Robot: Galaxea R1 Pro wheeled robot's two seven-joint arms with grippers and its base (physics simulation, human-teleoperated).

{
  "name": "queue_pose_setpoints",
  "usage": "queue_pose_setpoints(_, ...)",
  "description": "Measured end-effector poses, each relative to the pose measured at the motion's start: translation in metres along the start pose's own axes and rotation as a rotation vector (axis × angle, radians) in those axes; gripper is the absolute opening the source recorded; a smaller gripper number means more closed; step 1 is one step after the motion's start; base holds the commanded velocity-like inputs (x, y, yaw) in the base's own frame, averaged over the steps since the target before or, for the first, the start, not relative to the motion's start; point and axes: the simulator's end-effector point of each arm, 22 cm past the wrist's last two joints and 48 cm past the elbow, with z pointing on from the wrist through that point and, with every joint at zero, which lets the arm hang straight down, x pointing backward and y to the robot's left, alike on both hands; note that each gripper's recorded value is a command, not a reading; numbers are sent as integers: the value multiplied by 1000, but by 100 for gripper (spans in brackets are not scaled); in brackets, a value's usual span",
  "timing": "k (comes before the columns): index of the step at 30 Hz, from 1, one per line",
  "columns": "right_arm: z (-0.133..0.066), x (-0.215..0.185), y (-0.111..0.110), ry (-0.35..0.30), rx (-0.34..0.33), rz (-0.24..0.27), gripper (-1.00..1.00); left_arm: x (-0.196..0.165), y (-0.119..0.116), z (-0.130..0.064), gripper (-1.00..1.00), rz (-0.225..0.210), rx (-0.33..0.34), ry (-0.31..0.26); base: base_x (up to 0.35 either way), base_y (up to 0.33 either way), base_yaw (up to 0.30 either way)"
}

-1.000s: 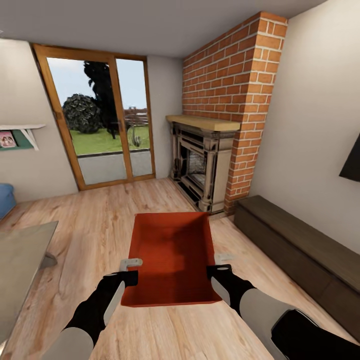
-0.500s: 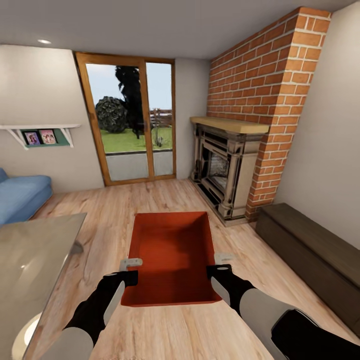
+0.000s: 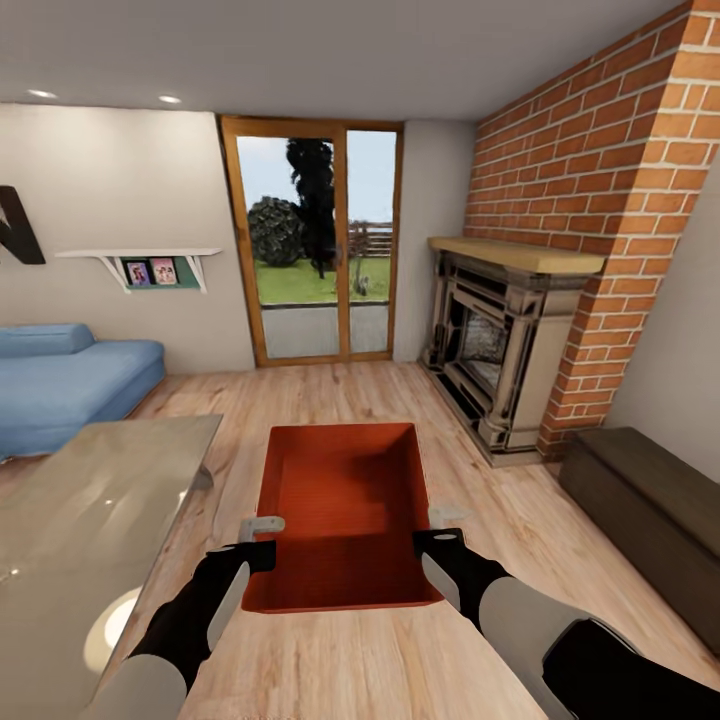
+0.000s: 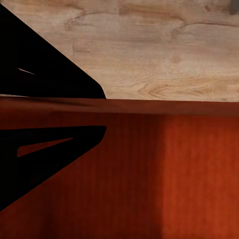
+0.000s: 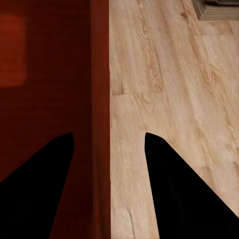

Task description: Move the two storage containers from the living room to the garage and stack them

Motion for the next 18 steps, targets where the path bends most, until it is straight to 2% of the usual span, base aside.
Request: queue_pose_setpoints(18, -3, -5, -1, -10, 1, 1, -100, -5, 0, -3, -100, 0, 1, -10, 0, 0, 300)
